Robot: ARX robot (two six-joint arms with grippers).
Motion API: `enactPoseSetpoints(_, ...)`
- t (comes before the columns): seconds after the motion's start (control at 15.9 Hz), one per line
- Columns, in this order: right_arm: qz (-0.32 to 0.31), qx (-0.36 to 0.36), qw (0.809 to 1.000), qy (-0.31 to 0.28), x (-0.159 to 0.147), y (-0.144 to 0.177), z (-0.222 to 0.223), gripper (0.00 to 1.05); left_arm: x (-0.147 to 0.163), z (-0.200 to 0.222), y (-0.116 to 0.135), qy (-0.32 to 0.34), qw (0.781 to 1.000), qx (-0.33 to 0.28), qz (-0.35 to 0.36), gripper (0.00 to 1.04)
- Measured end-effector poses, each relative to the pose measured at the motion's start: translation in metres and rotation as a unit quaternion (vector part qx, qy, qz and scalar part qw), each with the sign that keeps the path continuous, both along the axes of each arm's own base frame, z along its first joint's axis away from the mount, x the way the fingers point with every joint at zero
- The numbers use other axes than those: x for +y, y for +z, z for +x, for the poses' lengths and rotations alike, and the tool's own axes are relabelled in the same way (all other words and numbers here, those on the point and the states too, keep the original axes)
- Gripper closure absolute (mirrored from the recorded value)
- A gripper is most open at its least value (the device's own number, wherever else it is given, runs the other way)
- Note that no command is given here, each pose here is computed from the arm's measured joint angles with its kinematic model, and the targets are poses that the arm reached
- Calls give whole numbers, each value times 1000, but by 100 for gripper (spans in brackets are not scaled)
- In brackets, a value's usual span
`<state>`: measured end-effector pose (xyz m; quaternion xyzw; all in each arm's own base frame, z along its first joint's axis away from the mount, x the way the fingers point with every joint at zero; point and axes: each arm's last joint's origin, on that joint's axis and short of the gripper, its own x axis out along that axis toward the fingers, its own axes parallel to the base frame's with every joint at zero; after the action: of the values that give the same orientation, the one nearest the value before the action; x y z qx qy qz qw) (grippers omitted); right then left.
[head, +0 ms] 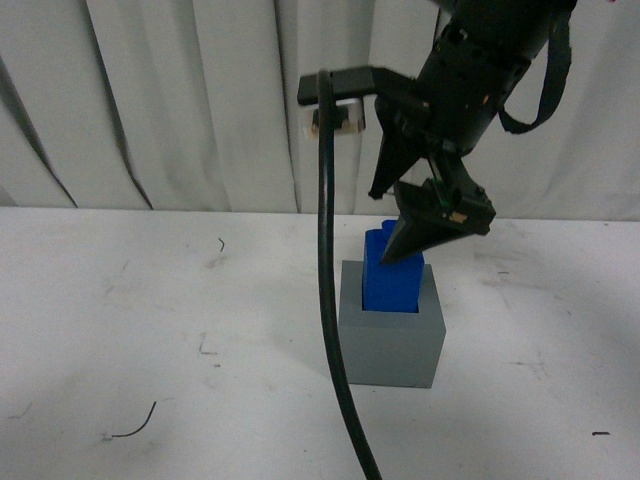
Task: Insert blue part into gray base
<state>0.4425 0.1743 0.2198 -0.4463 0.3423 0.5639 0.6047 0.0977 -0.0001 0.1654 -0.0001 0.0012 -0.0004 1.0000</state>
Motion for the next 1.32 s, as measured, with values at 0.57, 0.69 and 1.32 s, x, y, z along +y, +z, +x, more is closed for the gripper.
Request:
enactPoseSetpoints(0.57,271,-332,876,-222,-94,72,-36,6,0,0,0,0,1000,0,0,7)
enactPoseSetpoints(0.69,308,-360,832,-288,-119,70,-51,6,0,0,0,0,1000,0,0,7)
enactPoseSetpoints(1.32,459,-330,607,-558,-206,37,-179,23,0,0,0,0,1000,0,0,7)
